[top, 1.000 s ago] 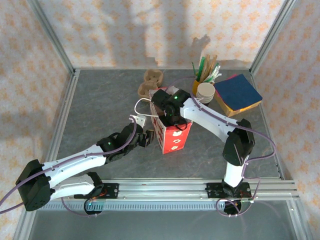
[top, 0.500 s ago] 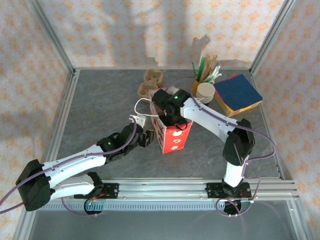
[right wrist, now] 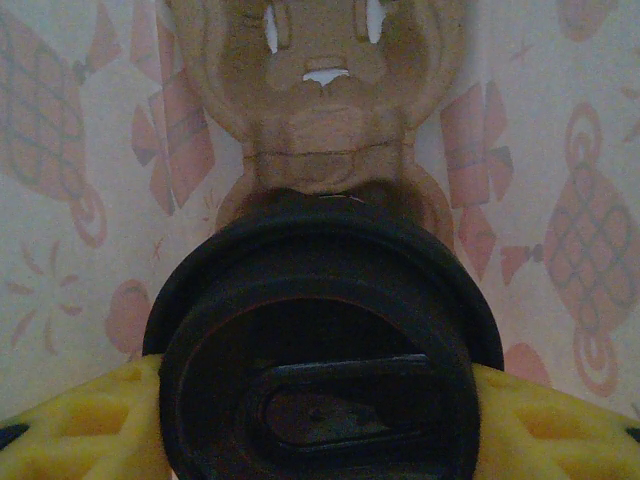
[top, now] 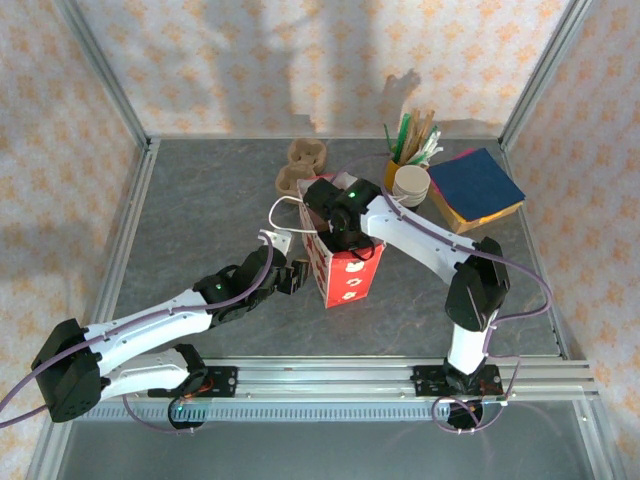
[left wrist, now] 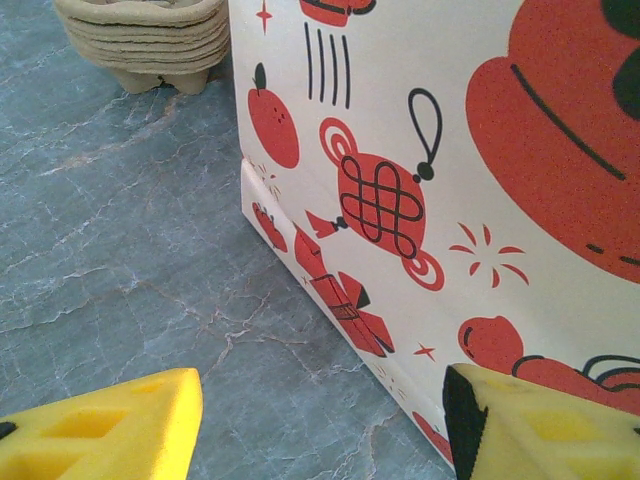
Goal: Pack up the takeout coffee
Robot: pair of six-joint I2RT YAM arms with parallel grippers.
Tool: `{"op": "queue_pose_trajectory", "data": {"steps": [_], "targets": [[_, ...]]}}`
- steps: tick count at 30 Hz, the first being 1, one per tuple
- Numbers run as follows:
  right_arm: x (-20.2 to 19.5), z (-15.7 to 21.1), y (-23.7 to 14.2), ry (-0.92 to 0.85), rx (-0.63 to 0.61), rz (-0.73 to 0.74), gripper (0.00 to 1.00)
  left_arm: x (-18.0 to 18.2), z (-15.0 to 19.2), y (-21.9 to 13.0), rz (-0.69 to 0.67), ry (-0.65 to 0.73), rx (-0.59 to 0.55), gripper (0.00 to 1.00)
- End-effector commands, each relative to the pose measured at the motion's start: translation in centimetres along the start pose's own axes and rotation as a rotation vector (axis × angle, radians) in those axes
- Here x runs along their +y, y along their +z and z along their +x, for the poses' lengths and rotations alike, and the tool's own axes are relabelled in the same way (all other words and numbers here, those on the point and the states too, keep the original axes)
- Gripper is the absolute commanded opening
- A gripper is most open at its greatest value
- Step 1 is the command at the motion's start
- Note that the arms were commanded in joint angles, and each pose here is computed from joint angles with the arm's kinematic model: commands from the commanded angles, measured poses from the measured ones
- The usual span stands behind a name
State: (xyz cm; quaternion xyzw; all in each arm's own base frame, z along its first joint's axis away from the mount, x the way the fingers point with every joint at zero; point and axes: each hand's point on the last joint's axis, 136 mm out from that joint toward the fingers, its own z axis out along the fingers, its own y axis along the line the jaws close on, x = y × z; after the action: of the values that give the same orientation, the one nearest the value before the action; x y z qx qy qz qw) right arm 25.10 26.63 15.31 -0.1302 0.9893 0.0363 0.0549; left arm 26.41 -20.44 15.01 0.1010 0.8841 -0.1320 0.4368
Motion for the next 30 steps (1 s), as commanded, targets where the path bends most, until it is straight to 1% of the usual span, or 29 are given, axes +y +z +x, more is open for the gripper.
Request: {"op": "queue_pose_trajectory", "data": {"steps": [1, 22, 30], "targets": [[-0.4, -0.2, 0.2, -0.005, 0.01, 0.021, 0.46, -0.1, -0.9, 0.1, -0.013, 0.005, -0.032, 0.67], [-0.5, -0.5, -0.8, 0.004, -0.017, 0.025, 0.45, 0.1, -0.8, 0.0, -0.02, 0.004, -0.03, 0.67], [-0.4, -0.3, 0.0, -0.002, -0.002, 0.019, 0.45, 0.2, -0.7, -0.1, -0.022, 0.002, -0.03, 0.67]]}}
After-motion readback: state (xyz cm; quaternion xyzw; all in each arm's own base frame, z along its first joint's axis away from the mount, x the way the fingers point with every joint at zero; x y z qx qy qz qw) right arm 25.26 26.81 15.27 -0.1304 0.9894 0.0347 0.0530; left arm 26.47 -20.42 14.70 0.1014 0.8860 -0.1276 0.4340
